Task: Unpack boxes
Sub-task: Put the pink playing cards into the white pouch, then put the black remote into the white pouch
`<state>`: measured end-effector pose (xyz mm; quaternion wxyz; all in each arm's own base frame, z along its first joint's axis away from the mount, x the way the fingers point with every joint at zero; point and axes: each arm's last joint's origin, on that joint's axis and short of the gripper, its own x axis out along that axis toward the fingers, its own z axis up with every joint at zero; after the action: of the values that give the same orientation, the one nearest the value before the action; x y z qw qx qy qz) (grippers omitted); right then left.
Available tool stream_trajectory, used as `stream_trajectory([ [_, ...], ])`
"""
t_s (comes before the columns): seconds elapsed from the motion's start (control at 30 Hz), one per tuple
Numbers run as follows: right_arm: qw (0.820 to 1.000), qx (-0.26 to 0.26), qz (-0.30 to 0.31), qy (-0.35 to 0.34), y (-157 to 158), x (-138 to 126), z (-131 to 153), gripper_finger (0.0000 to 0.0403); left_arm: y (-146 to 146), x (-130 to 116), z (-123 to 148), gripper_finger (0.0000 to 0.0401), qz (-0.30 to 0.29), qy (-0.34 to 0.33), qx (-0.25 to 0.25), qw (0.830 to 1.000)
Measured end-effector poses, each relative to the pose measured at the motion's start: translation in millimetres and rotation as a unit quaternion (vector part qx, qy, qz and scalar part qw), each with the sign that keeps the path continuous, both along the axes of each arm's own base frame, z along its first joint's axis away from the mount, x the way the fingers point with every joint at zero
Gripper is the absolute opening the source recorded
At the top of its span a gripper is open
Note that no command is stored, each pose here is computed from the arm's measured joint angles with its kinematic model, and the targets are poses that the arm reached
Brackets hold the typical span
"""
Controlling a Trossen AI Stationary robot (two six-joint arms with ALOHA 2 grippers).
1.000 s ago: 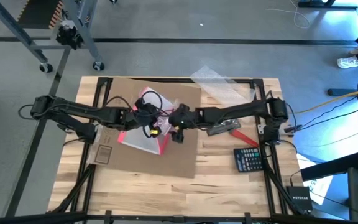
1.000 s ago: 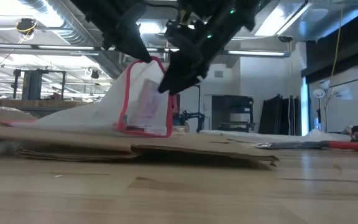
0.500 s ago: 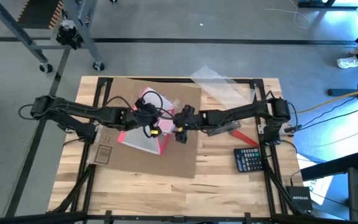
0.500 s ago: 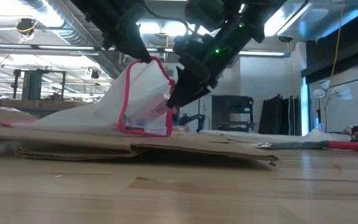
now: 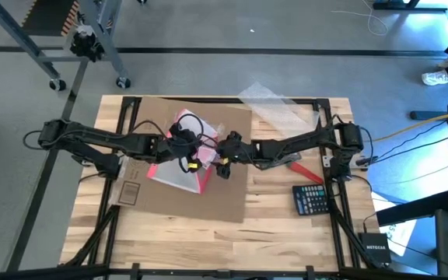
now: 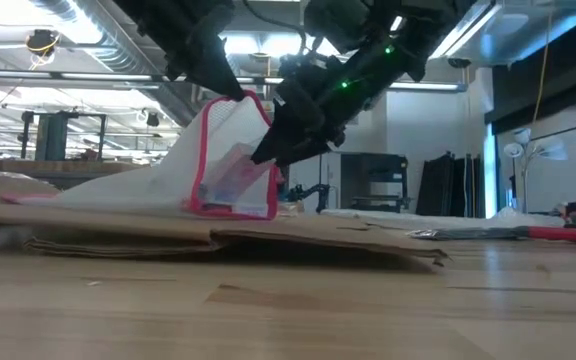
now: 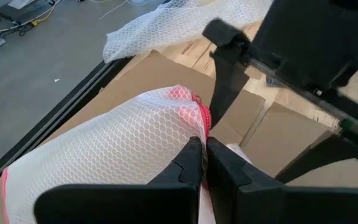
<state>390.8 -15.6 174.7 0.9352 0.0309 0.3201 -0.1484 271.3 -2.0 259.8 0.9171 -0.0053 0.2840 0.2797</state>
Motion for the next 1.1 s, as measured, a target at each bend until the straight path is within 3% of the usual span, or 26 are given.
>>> stream_trajectory([
  [0.3,1.0,0.003,-0.002,-0.009,0,14,-31,0.0373,0,0,0,0.0008,-0.001,0.002,0.0,1.0],
  [0.67,1.0,-0.009,0.007,-0.027,0,39,-33,0.0373,-2,0,0,0.0008,-0.007,0.0,-0.006,1.0],
  [0.87,0.998,-0.023,0.032,0.043,8,16,3,0.0373,-2,0,0,0.0008,-0.007,-0.001,-0.006,1.0],
  [1.1,0.983,-0.035,0.084,0.16,19,-41,32,0.0373,-2,0,0,0.0008,-0.009,0.002,-0.005,1.0],
])
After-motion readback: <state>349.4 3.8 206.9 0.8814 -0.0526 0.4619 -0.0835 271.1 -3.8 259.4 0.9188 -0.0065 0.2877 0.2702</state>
